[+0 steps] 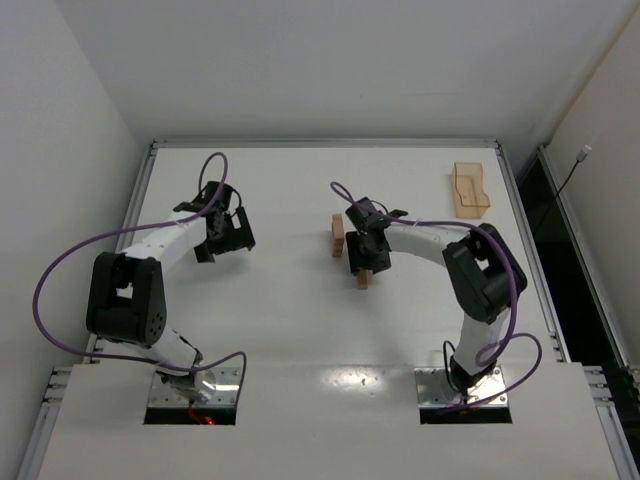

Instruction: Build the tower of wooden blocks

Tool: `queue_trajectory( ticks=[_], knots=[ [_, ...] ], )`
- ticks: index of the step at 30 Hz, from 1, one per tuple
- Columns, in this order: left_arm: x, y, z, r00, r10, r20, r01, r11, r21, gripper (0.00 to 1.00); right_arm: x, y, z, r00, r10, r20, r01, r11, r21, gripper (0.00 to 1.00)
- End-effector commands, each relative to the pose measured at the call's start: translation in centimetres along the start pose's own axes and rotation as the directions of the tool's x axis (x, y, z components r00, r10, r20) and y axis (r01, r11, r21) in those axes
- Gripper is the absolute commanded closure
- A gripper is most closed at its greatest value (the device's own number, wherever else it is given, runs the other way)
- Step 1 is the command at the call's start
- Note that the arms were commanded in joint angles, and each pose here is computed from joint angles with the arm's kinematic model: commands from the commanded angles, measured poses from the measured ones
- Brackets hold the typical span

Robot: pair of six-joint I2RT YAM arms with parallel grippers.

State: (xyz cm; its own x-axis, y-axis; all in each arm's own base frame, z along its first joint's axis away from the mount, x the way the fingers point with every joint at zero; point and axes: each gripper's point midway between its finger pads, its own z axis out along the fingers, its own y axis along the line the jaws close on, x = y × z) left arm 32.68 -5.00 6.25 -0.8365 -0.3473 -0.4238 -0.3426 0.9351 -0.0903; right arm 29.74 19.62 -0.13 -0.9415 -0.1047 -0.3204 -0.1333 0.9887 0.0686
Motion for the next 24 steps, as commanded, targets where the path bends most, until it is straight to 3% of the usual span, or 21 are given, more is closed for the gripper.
queue_trajectory(
  ticks=[1,24],
  knots=[
    [-0.9,-0.6,-0.4,1.000,0.001,0.028,-0.001,1.000,0.009,0.00,-0.6,-0.1,-0.1,0.999,0.041,0.011,-0.041,0.999,0.018,0.52],
    [-0.8,-0.4,-0.2,1.000,0.002,0.025,-0.002,1.000,-0.003,0.00,0.7,-1.6,0.7,0.996,0.083,-0.027,-0.081,0.996,0.048,0.64]
  ],
)
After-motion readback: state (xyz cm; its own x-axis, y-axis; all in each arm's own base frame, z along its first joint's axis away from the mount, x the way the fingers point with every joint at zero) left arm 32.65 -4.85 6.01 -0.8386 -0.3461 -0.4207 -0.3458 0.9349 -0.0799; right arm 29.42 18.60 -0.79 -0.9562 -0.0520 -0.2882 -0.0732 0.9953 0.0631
